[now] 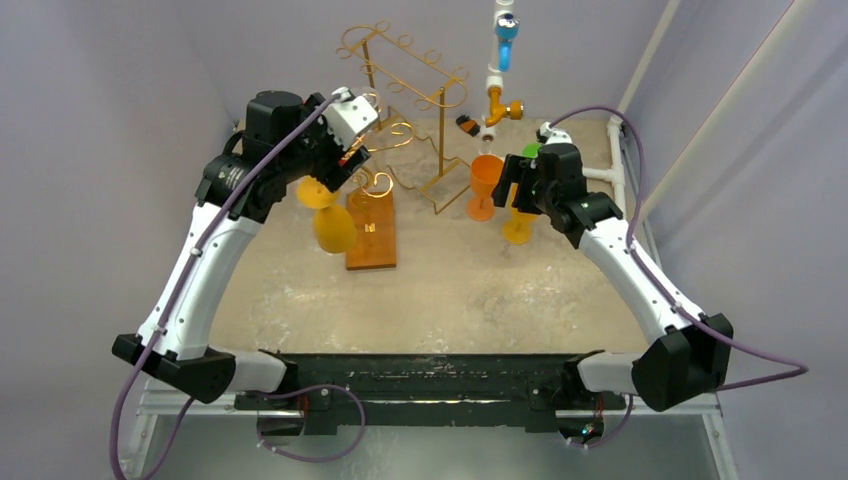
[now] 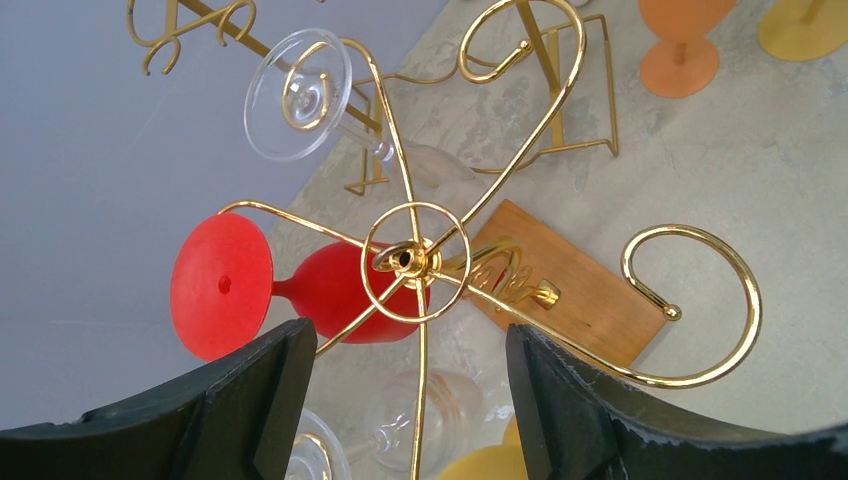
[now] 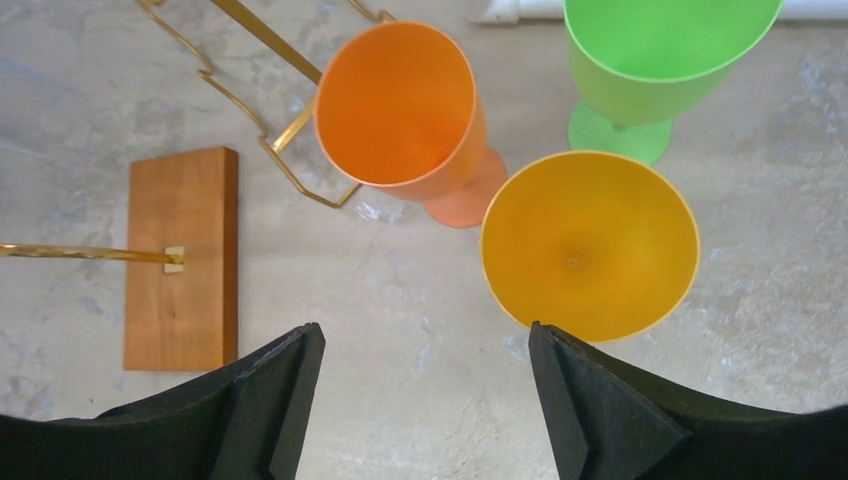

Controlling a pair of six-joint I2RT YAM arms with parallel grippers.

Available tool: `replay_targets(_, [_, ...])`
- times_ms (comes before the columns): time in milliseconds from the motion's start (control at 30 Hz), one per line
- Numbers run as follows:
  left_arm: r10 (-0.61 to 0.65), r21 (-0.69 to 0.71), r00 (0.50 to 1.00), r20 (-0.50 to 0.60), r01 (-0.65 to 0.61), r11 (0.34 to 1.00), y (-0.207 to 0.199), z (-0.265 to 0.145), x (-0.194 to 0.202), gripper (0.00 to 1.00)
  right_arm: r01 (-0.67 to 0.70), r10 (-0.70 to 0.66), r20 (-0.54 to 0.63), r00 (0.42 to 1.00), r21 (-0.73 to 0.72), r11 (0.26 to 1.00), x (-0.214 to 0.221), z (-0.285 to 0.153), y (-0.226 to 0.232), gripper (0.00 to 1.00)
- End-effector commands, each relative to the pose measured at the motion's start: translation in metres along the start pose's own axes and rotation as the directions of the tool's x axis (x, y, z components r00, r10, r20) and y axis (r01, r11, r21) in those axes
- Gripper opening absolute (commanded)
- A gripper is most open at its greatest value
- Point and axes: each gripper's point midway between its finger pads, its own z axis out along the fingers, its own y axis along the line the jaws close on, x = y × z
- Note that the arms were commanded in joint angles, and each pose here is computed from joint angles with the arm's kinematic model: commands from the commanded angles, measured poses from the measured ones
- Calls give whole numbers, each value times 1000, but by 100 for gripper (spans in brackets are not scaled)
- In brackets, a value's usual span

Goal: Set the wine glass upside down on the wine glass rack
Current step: Pick up the wine glass at the center of the board, then turn the wine glass upside down at the wine rack.

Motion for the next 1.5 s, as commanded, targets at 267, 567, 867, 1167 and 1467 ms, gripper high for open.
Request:
replay_targets(267, [-37,-51,998,47,40,998,8,-50,-14,75,99,-94,-42,995,122,988,3,37,-21,65])
replay_targets(567, [-36,-33,998,57,38,999,4,-55,-14,76,125,-105,-128,986,161,979,29,59,-32,25])
replay_targets(867, [-52,62,992,114,45,997,-13,-55,-25,77,9,-6,28,1000,-109,994,-13,-40,21,0])
replay_targets(1167, [-161,320,959,235,80,944,-61,-66,-50,87,21,98,169,981,-589,808,-67,-194,107,0])
replay_targets(1467, [-314,519,921,229,158,840,-94,-61,-66,88,95,177,231,957,-822,561,-106,-231,167,0])
